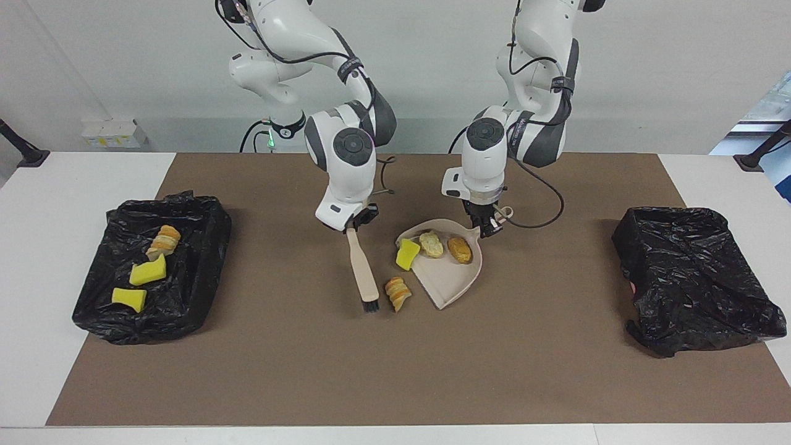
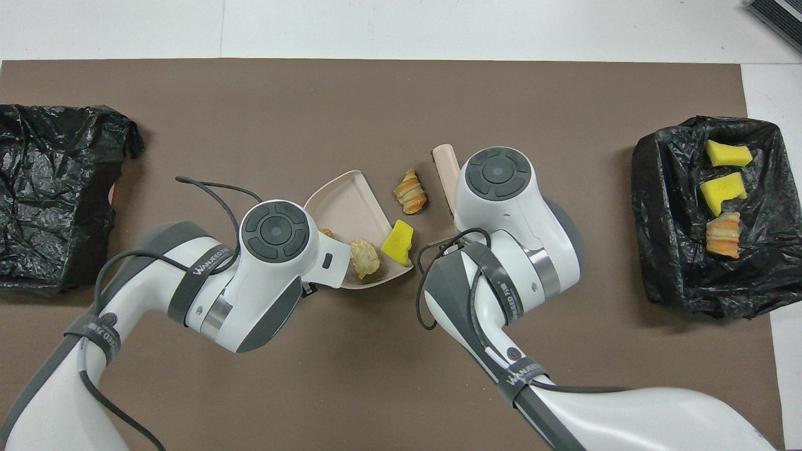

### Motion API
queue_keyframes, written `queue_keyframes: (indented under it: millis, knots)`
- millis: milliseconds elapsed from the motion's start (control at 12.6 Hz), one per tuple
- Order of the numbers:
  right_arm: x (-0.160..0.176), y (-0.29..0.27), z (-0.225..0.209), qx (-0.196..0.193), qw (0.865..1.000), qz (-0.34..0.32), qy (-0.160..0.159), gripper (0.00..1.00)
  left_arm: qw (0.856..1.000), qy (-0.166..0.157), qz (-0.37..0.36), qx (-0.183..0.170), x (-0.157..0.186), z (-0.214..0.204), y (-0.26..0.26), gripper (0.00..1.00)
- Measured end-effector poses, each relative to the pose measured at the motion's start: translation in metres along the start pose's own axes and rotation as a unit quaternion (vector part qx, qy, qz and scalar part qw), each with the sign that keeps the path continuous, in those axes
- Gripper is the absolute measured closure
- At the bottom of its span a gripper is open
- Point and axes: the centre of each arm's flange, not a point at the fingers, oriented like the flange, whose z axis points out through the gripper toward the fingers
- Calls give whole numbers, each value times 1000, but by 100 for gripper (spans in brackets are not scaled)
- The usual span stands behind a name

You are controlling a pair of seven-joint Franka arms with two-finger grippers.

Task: Sweep and dump trash in bin
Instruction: 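Sweep the sponges and chunks into the dustpan with the right gripper's brush, then carry the loaded dustpan with the left gripper over the nearer bag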

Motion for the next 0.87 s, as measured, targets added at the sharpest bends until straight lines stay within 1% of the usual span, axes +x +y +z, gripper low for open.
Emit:
queue_keyframes:
  millis: [158,316,395,633,712,870]
  knots:
    - [4,-24,14,-1,1000,-17,-4,74,1000,0,0,0,0,0,0,69]
    - [-2,-51,18,11,999,-31,-11,74,1000,0,0,0,0,0,0,69]
    - [-7,-65,19,28,999,-33,-16,74,1000,0,0,0,0,0,0,69]
    - [-21,-94,18,123,991,-34,-45,74,1000,0,0,0,0,0,0,69]
    - [-24,-95,17,138,988,-42,-49,74,1000,0,0,0,0,0,0,69]
    - [-23,-88,17,146,987,-45,-52,74,1000,0,2,0,-1,1,-2,69]
